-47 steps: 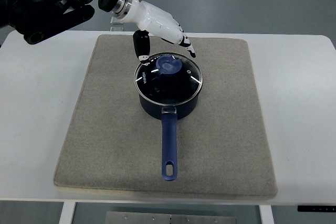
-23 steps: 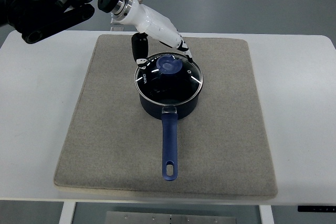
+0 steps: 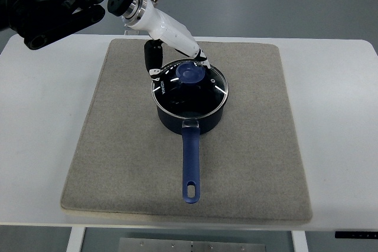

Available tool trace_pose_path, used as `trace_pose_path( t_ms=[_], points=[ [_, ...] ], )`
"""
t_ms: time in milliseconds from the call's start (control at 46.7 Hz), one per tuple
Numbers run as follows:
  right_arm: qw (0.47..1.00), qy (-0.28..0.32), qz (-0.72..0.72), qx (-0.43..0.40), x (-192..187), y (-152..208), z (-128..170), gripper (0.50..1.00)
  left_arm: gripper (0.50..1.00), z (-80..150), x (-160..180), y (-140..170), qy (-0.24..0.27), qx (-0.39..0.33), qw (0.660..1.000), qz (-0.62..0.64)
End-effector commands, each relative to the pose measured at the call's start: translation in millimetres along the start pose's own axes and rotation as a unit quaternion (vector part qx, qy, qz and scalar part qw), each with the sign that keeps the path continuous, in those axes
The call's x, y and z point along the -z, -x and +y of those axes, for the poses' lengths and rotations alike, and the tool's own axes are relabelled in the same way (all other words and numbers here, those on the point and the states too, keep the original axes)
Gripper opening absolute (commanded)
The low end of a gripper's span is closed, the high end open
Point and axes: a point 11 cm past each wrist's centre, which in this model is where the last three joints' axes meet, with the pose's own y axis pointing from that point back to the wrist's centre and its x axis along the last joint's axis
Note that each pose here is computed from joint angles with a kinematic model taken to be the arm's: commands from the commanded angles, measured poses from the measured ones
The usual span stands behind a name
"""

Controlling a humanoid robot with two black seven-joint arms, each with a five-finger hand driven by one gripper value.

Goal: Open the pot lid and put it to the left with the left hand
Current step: 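Lower the left hand onto the blue lid knob and close fingers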

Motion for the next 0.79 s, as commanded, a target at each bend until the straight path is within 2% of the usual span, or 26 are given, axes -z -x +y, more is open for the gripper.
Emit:
trace_pose_path(
  t_ms=[0,342,599,770],
  points=[
    [1.000,-0.001,0.001,0.000,1,0,0,0.915,0.992,-2,0,2,0.001,0.002,1.000,0.001],
    [1.000,0.000,0.000,0.000,0,0,0,0.915,0.992,-3,9,2,-0.013,-0.001,1.000,0.006],
    [1.000,0.000,0.000,0.000,0,0,0,0.915,0.992,-10,4,-2,-0.004,-0.010,1.000,-0.001],
    [1.000,0.000,0.000,0.000,0,0,0,0.915,0.992,-17,3,6,0.000,-0.002,1.000,0.002]
  ],
)
